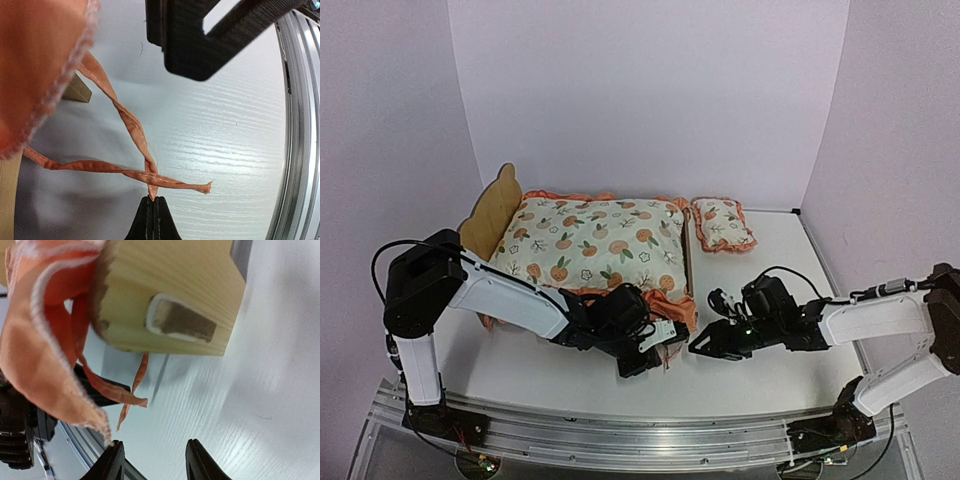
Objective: Set up the pet bed
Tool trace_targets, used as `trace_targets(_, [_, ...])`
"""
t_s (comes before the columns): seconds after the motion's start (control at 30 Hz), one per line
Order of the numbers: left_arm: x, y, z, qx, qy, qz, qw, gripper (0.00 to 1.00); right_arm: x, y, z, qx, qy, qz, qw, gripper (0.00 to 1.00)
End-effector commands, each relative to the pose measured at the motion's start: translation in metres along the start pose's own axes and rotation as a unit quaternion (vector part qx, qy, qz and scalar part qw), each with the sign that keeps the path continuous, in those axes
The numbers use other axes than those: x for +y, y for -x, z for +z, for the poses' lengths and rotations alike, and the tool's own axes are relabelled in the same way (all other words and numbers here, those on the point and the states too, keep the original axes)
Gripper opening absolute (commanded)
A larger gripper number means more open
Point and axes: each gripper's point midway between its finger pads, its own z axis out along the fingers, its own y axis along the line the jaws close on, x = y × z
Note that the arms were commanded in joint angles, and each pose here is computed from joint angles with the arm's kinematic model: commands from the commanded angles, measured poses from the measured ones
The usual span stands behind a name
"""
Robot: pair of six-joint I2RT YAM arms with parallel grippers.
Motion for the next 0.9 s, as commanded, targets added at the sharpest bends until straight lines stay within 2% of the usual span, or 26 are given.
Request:
trace_targets(0.0, [0.005, 0.010, -0.009, -0.027, 0.011, 0.010, 1.000, 0.00, 0.018, 0.018, 0.007, -0.072, 0.055, 0.044, 0.995, 0.45])
trace_targets(0.13, [0.011, 0.013, -0.007, -0.040, 0.021, 0.018, 0.999, 0.00, 0.035, 0.003, 0.018, -0.081, 0.052, 0.017, 0.995, 0.50])
trace_targets(0.2, [0.012, 0.016, -0.007, -0.046, 0.025, 0.019, 0.998, 0.00, 0.035, -0.001, 0.022, -0.089, 0.051, 0.029, 0.994, 0.51])
trace_targets(0.47, [0.013, 0.019, -0.002, -0.052, 0.021, 0.021, 0.998, 0.00, 0.021, -0.010, 0.045, -0.075, 0.026, 0.063, 0.995, 0.49])
trace_targets(0.5, [0.012, 0.018, -0.002, -0.052, 0.021, 0.021, 0.998, 0.00, 0.021, -0.009, 0.046, -0.076, 0.025, 0.059, 0.995, 0.47])
trace_targets(0.6, [0.012, 0.019, -0.001, -0.052, 0.019, 0.022, 0.998, 0.00, 0.023, -0.006, 0.049, -0.079, 0.025, 0.050, 0.995, 0.31])
trace_targets(0.87, [0.014, 0.018, 0.001, -0.049, 0.023, 0.021, 0.998, 0.00, 0.026, -0.012, 0.056, -0.055, 0.038, 0.048, 0.997, 0.15])
